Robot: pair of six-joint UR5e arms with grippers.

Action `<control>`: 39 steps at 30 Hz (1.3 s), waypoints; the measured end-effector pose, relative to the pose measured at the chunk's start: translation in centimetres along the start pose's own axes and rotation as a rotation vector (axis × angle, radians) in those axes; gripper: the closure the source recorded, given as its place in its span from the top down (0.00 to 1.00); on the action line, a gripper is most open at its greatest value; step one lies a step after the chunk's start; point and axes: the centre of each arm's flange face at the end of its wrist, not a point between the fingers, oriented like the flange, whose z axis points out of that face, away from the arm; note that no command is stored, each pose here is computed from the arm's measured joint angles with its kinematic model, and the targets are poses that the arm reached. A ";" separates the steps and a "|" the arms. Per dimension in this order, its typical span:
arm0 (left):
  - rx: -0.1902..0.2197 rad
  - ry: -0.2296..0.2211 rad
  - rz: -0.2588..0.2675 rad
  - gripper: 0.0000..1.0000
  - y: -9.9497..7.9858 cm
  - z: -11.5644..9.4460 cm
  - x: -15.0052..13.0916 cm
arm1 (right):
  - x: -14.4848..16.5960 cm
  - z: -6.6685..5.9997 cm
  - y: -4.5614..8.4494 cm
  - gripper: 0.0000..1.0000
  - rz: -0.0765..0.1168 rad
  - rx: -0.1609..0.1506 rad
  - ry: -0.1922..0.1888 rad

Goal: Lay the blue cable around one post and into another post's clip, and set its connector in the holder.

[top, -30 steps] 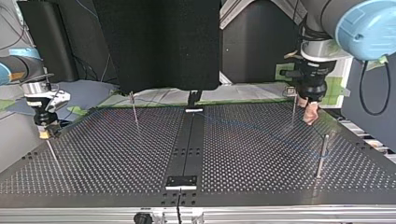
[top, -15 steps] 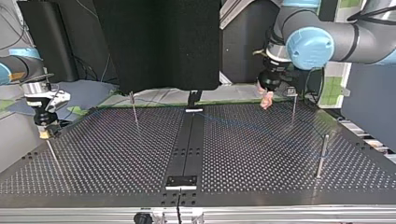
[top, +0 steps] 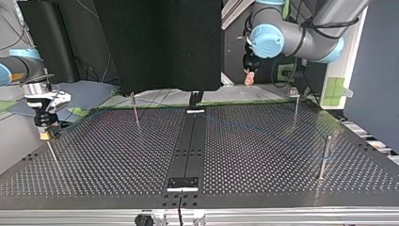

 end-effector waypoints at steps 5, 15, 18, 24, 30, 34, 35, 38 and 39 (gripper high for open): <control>-0.019 0.045 0.002 0.99 -1.1 0.7 4.2 | 0.0 0.0 0.0 1.00 0.000 0.000 0.000; -0.001 0.106 0.045 0.99 -2.8 0.3 11.3 | 0.0 0.0 0.0 1.00 0.000 0.000 0.000; 0.000 0.105 0.052 0.99 -2.9 -0.1 12.5 | 0.0 0.0 0.0 1.00 0.000 0.000 0.000; -0.016 0.101 0.032 0.99 -2.0 -0.5 14.4 | 0.0 0.0 0.0 1.00 0.000 0.000 0.000; -0.017 0.077 -0.029 0.99 -1.5 -0.5 15.5 | 0.0 0.0 0.0 1.00 0.000 0.000 0.000; -0.010 0.036 -0.082 0.99 -1.6 0.0 15.2 | 0.0 0.0 0.0 1.00 0.000 0.000 0.000; -0.008 0.027 -0.090 0.99 -1.6 0.1 15.1 | 0.0 0.0 0.0 1.00 0.000 0.000 0.000; -0.003 0.000 -0.108 0.99 -1.7 0.4 14.8 | 0.0 0.0 0.0 1.00 0.000 0.000 0.000; -0.001 -0.007 -0.111 0.99 -1.7 0.5 14.8 | 0.0 0.0 0.0 1.00 0.000 0.000 0.000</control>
